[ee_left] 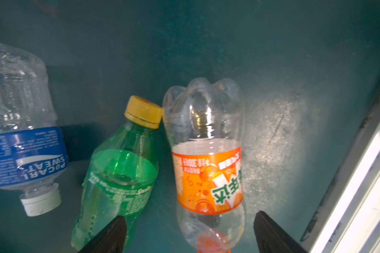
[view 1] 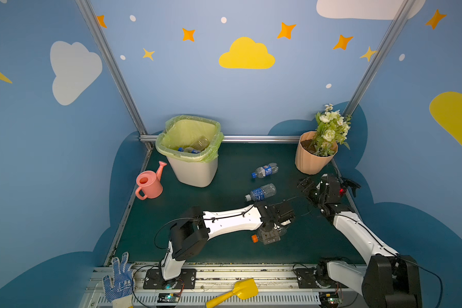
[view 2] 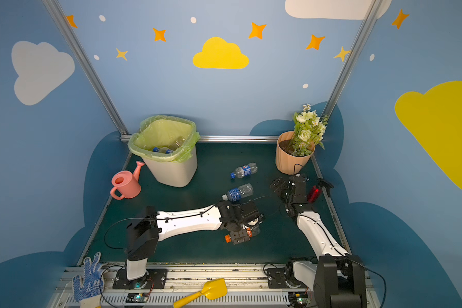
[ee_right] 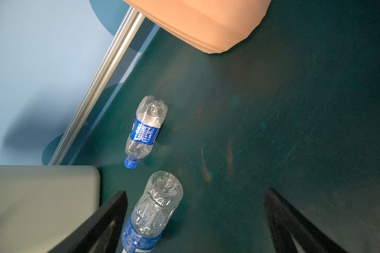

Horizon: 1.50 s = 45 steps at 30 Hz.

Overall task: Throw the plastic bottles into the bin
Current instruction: 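Lower the left gripper and grasp the orange-labelled bottle, then lift the orange-labelled bottle with the left gripper over the bin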

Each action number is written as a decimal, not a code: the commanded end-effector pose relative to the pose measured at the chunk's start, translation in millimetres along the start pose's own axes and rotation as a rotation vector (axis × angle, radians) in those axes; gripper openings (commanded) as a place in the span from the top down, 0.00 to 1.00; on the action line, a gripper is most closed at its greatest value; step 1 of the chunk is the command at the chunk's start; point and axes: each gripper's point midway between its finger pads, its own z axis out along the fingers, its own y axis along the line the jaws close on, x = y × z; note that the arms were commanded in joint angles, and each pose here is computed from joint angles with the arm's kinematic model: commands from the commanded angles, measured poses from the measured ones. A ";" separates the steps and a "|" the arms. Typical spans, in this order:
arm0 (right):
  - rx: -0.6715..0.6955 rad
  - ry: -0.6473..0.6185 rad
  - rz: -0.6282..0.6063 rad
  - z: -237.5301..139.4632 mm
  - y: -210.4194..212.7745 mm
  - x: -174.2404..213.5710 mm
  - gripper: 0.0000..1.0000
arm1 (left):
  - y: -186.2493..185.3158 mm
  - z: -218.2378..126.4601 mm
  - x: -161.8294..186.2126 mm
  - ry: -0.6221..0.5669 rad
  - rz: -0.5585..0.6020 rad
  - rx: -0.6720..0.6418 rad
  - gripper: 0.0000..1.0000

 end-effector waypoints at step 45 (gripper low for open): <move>0.003 -0.026 0.089 -9.0 -23.7 -3.2 0.04 | -16.4 24.0 -16.9 0.002 -0.037 0.145 0.49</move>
